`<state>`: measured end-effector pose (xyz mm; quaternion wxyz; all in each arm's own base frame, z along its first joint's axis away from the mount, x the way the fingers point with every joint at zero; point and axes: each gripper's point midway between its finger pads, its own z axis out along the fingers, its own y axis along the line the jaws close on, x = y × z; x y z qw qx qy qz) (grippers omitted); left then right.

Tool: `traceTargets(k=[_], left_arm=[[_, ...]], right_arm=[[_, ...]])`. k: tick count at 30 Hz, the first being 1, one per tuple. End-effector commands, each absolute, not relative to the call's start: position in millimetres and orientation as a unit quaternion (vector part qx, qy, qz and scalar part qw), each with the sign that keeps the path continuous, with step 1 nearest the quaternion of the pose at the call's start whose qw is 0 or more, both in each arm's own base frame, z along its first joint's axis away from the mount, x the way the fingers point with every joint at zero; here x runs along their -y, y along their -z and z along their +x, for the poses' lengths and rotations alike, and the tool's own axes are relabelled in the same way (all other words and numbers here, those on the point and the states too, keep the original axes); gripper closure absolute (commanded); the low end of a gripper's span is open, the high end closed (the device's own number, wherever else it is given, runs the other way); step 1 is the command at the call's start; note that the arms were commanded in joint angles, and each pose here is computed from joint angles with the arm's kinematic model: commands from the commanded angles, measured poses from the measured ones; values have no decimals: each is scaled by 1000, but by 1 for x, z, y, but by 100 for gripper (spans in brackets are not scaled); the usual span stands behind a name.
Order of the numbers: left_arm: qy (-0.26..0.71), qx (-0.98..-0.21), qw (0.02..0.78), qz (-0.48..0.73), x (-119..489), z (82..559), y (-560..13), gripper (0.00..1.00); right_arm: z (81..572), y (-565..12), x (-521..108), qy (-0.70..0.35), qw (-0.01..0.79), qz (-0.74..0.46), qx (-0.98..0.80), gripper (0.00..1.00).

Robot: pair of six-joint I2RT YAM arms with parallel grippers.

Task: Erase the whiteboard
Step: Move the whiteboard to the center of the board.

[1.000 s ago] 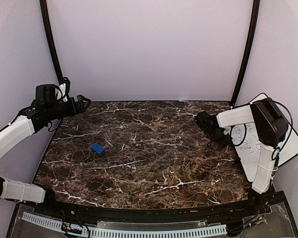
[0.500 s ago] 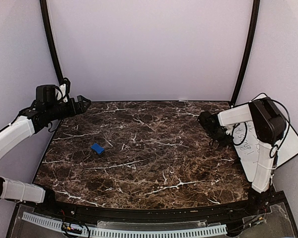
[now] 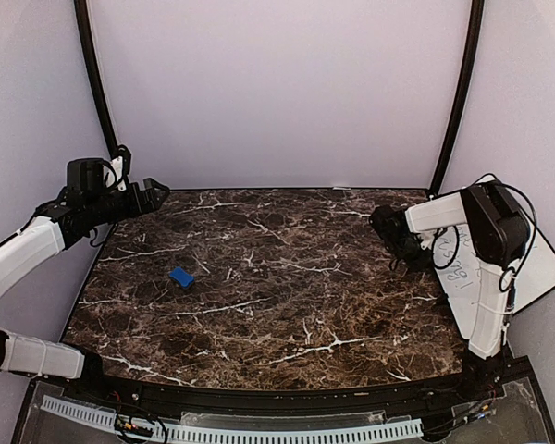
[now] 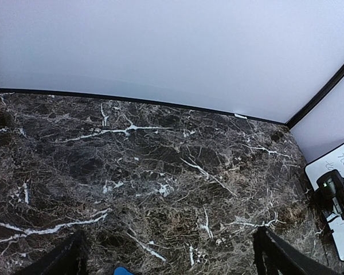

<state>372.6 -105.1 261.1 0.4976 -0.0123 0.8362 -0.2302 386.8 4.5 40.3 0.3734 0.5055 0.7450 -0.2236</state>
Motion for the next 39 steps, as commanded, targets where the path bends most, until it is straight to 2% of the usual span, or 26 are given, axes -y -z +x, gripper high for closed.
traceTargets(k=[1, 22, 39], left_arm=[[237, -830, 505, -6, 108, 371, -265, 1], [235, -830, 506, -7, 108, 371, -265, 1], [237, -829, 507, -7, 108, 371, -266, 1]], right_arm=[[387, -37, 0, 235, 362, 503, -749, 67], [386, -40, -7, 226, 361, 499, -755, 95], [376, -34, -72, 183, 362, 449, -796, 99]])
